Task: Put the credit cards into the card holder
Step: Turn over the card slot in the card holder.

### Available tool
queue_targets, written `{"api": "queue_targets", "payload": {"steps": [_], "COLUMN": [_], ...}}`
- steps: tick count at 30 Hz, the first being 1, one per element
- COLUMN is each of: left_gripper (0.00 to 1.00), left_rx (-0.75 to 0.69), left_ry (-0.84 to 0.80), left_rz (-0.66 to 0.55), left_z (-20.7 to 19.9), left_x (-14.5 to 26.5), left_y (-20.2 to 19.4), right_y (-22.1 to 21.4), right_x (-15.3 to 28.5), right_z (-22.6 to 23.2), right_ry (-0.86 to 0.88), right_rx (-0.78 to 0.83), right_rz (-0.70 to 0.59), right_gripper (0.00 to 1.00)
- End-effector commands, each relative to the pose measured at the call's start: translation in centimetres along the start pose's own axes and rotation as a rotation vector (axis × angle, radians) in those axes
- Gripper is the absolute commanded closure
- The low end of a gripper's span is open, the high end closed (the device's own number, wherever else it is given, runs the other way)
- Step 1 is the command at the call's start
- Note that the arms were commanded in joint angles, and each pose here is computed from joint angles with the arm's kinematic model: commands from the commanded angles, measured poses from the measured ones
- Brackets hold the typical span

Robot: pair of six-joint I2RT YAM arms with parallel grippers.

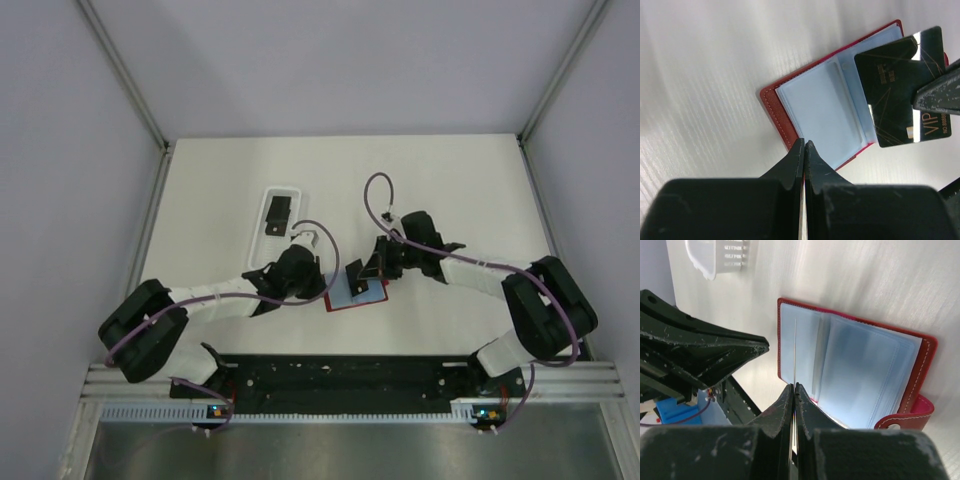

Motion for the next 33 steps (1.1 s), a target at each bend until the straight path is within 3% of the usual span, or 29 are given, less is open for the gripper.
{"api": "queue_targets", "payload": {"steps": [1, 33], "left_gripper": [1.0, 1.0], "left_rx": [0.021, 0.025], "left_ry": [0.031, 0.032], "left_rz": [-0.022, 0.032], "left_z": [0.6, 1.0], "left_x": [-0.3, -1.6], "left_y": [0.1, -1.5], "right_y": [0.1, 0.9], "right_x": [0.1, -1.6], "right_z": [1.0, -2.0], "right_ry": [0.039, -0.052], "right_rx": [0.049, -0.026], "right_rz": [0.05, -0.01], "right_gripper": [1.0, 1.0]}}
Point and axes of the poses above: each gripper's point midway between its finger pads, its own x axis back along the fingers, its own z axis along the line the jaws close on, y = z × x, the point moved 2 cm from there along x, back along the fingers, and after that the axes turned 11 degrees about -x, right-handed, at the moved point
